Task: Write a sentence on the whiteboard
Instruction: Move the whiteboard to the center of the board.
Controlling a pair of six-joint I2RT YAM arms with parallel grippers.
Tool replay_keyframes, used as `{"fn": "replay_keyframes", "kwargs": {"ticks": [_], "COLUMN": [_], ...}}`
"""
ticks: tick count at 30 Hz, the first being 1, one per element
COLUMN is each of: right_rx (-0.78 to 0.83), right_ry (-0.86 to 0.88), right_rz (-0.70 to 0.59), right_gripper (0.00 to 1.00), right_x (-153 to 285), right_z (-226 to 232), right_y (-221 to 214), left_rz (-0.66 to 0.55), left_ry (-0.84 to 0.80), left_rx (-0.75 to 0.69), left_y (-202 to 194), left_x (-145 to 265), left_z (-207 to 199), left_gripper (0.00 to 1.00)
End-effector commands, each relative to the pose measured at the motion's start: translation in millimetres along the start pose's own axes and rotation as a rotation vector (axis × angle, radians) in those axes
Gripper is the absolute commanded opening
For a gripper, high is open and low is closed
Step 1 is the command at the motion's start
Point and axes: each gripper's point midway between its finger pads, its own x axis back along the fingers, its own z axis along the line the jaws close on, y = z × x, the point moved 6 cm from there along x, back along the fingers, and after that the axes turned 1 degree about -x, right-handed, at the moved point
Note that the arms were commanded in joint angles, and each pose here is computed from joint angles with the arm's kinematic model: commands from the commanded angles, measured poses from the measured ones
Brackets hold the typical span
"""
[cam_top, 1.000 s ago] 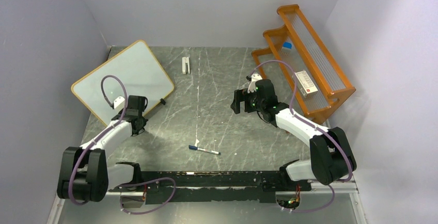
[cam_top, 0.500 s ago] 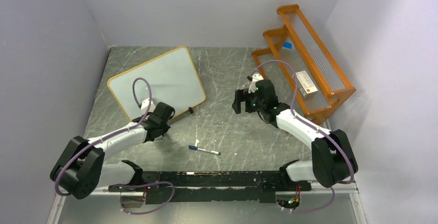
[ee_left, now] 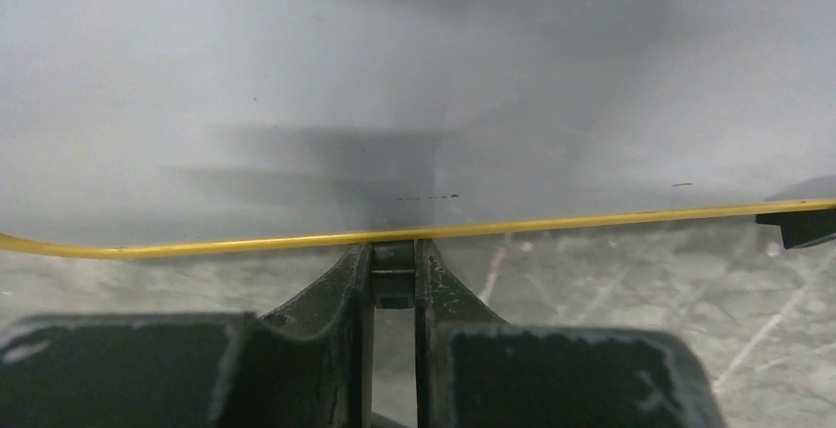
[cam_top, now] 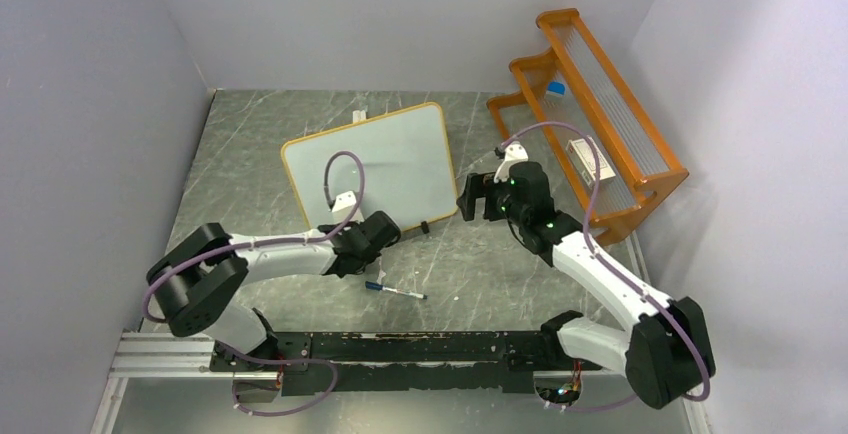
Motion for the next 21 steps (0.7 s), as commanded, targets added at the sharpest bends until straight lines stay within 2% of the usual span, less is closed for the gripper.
{"fn": "replay_keyframes", "kwargs": {"ticks": [1,11,21], "right_rx": [-0.023,-0.03,-0.027], "right_ry": [-0.021,-0.042,-0.014], "right_rz": [-0.062,-0.131,-0.13], "right_gripper": [1.0,1.0,1.0], "right_x": [17.0,38.7,40.6], "right_z": [0.9,0.0,3.1], "right_y": [7.8,17.6,17.5], "left_rz": [0.035,0.07,0.054], "left_ry": [-0.04,-0.047,-0.063], "left_rx": [0.069,0.065,0.054], "left_y": [-16.5,-48.2,-36.2], "left_x": [5.7,11.9,32.9], "left_z": [-31.5,-57.2,-59.0], "left_gripper": [0.05,0.05,0.3]}}
